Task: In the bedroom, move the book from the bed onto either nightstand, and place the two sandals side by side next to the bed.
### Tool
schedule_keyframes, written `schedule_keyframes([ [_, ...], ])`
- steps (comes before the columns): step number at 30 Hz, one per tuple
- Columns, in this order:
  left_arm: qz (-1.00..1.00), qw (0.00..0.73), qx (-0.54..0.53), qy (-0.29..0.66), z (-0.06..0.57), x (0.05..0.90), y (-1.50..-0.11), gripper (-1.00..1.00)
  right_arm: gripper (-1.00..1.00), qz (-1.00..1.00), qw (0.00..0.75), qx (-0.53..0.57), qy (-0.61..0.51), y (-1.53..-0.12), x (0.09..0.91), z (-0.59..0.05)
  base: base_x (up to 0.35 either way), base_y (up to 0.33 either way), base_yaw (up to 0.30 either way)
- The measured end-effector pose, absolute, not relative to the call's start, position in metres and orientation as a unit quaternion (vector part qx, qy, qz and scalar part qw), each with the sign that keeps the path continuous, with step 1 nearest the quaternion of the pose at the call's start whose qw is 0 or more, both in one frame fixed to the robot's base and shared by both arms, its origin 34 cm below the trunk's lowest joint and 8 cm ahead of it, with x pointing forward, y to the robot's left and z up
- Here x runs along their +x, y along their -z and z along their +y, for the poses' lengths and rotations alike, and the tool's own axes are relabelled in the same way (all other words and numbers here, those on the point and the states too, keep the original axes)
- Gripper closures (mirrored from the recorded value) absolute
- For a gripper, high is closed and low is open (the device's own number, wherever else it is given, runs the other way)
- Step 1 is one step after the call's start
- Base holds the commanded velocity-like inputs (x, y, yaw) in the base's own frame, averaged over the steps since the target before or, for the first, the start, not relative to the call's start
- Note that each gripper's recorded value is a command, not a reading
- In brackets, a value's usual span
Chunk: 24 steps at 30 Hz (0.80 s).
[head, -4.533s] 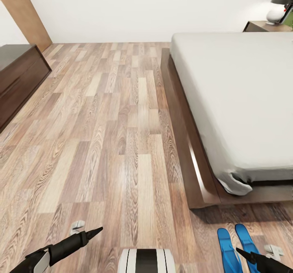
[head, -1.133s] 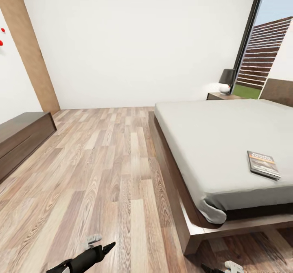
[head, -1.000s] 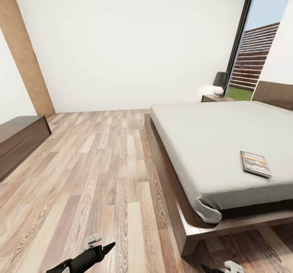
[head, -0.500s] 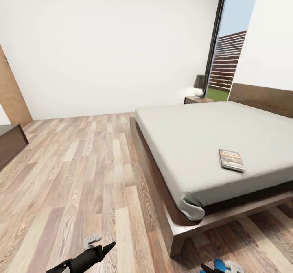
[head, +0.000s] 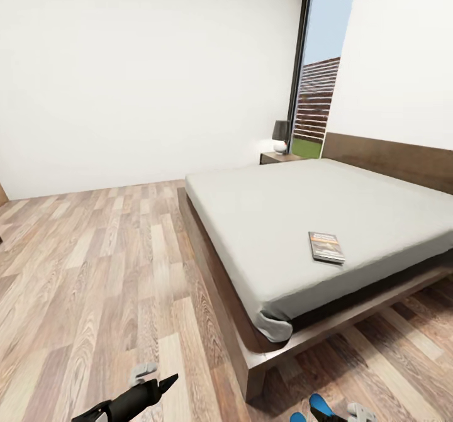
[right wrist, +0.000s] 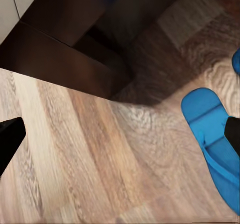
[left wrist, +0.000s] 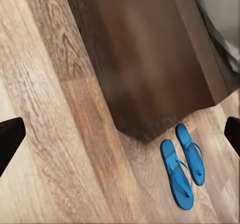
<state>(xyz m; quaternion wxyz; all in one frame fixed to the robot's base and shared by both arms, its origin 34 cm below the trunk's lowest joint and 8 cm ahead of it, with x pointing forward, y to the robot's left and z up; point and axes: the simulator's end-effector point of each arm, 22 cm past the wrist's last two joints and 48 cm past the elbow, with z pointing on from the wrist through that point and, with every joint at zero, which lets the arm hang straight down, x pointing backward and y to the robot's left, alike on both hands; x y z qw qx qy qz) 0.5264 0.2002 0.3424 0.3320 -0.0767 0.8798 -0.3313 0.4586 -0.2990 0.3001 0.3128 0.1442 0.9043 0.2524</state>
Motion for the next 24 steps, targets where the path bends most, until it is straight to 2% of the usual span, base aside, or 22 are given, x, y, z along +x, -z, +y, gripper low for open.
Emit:
schedule_keyframes([
  [24, 0.876, 0.341, -0.073, 0.332, 0.2, 0.543, -0.404, -1.0, -1.0, 0.901, 0.323, 0.142, -0.254, -0.361, 0.477, -0.299, 0.0, 0.0, -0.259],
])
